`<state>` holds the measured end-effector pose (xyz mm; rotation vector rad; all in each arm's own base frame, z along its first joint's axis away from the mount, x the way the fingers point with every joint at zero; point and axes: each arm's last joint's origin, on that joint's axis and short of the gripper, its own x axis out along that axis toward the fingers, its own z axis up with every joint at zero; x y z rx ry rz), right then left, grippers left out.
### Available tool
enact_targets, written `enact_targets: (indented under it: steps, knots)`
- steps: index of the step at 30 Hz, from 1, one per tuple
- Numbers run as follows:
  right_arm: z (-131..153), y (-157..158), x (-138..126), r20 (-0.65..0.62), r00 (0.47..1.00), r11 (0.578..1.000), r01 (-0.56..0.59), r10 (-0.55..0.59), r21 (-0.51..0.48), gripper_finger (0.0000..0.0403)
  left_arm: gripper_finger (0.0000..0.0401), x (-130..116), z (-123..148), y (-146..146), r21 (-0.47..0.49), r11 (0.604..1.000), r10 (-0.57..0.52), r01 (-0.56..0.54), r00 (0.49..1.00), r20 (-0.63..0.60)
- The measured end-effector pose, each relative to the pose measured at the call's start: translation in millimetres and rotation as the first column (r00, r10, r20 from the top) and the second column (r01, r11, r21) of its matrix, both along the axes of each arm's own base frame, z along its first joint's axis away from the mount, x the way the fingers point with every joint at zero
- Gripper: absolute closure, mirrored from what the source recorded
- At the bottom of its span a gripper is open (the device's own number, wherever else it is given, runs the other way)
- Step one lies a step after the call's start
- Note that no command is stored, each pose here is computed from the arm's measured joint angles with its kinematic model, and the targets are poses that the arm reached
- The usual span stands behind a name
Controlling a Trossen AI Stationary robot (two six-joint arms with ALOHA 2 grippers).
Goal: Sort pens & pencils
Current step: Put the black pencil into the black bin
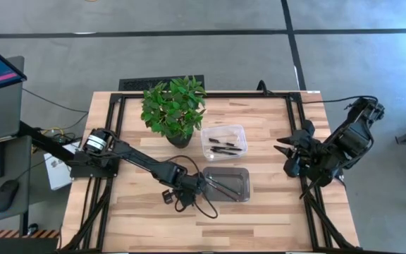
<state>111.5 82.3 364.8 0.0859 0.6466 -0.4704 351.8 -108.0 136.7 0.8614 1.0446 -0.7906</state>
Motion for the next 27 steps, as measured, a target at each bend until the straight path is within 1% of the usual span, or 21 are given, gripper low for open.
enact_targets:
  steps: [11,19,22,27]
  knots:
    - [0,1,1,0.009,1.000,1.000,0.000,0.000,0.008,0.0264,0.0317,-5,-4,0,0.011,0.999,0.035,-0.035,0.997,-0.067]
    - [1,2,2,0.024,1.000,1.000,0.000,-0.001,0.023,0.0264,0.0319,-9,-6,2,0.050,0.998,0.044,-0.039,0.993,-0.109]
    - [1,2,2,0.030,1.000,1.000,0.000,-0.001,0.030,0.0264,0.0334,-11,-6,3,0.057,0.998,0.046,-0.039,0.992,-0.120]
    - [2,3,3,0.036,0.999,0.999,0.000,-0.001,0.036,0.0266,0.0376,-11,-6,3,0.056,0.998,0.037,-0.031,0.992,-0.123]
